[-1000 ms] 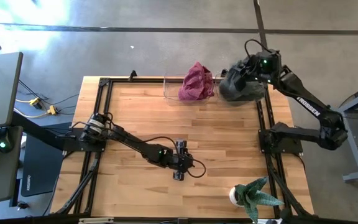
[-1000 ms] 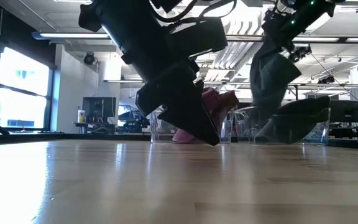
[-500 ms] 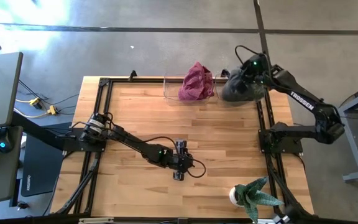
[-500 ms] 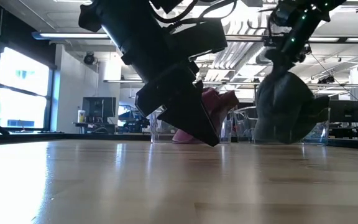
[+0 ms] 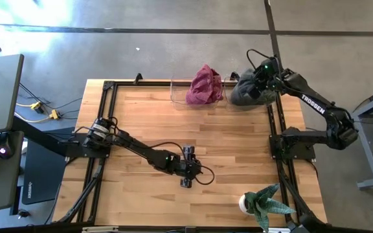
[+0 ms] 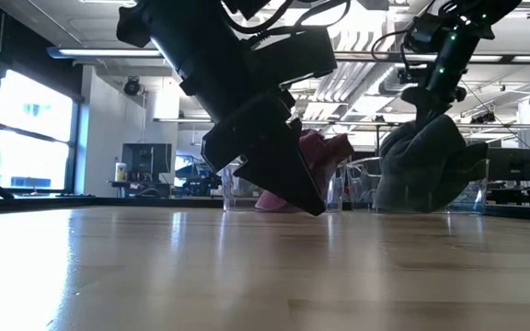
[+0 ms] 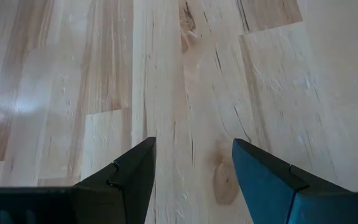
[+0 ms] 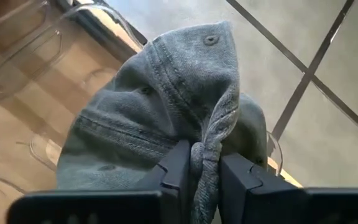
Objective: Pick & Place hat
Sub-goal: Put the black cap into the right transparent bin
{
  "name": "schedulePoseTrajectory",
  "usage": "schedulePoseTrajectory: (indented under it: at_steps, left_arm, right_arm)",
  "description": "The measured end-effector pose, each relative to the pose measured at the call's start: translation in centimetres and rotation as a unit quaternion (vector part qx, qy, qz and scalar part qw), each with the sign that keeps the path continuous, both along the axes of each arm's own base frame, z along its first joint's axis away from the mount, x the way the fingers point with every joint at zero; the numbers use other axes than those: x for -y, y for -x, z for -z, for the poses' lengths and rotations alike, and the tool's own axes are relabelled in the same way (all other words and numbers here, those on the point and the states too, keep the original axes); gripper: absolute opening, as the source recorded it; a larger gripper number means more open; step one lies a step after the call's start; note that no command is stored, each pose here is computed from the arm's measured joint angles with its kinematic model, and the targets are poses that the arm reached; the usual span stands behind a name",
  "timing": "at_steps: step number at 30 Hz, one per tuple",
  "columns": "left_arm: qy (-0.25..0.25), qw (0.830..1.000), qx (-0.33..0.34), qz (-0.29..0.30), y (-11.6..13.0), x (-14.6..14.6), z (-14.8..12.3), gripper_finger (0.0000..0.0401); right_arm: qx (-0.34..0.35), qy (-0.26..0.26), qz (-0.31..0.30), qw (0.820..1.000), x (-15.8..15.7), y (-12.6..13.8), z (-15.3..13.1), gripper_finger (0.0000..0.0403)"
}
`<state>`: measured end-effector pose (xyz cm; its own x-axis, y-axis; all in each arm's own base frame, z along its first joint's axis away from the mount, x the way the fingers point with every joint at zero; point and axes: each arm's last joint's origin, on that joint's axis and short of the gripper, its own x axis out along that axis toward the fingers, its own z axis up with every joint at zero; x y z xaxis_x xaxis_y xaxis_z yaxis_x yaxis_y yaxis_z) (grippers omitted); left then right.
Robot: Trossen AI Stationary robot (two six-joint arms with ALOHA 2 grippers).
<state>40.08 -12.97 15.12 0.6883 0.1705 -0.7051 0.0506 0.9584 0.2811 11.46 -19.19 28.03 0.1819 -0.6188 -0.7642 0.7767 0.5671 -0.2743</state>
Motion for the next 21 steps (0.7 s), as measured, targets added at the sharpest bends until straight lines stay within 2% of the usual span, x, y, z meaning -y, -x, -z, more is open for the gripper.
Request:
schedulePoseTrajectory:
  at_steps: [3, 8, 13, 17, 21]
  left_arm:
    - [0.0, 1.0, 0.0, 0.0, 0.0, 0.0, 0.0, 0.0204]
    - [0.0, 1.0, 0.0, 0.0, 0.0, 0.0, 0.0, 0.0204]
    - [0.0, 1.0, 0.0, 0.0, 0.0, 0.0, 0.0, 0.0204]
    - [0.0, 1.0, 0.0, 0.0, 0.0, 0.0, 0.0, 0.0204]
    - [0.0, 1.0, 0.0, 0.0, 0.0, 0.0, 0.0, 0.0204]
  right_arm:
    - [0.008, -0.001, 0.008, 1.0, 0.0, 0.0, 0.0, 0.0084]
    - [0.0, -0.027, 0.014, 1.0, -0.4, 0.2, 0.1, 0.0164]
    - [0.015, -0.054, 0.02, 0.998, -0.9, 0.3, -1.8, 0.0231]
    - [0.051, -0.086, 0.02, 0.995, -1.3, 0.4, -3.3, 0.0246]
    - [0.071, -0.145, -0.005, 0.987, -2.1, 0.5, -3.2, 0.0247]
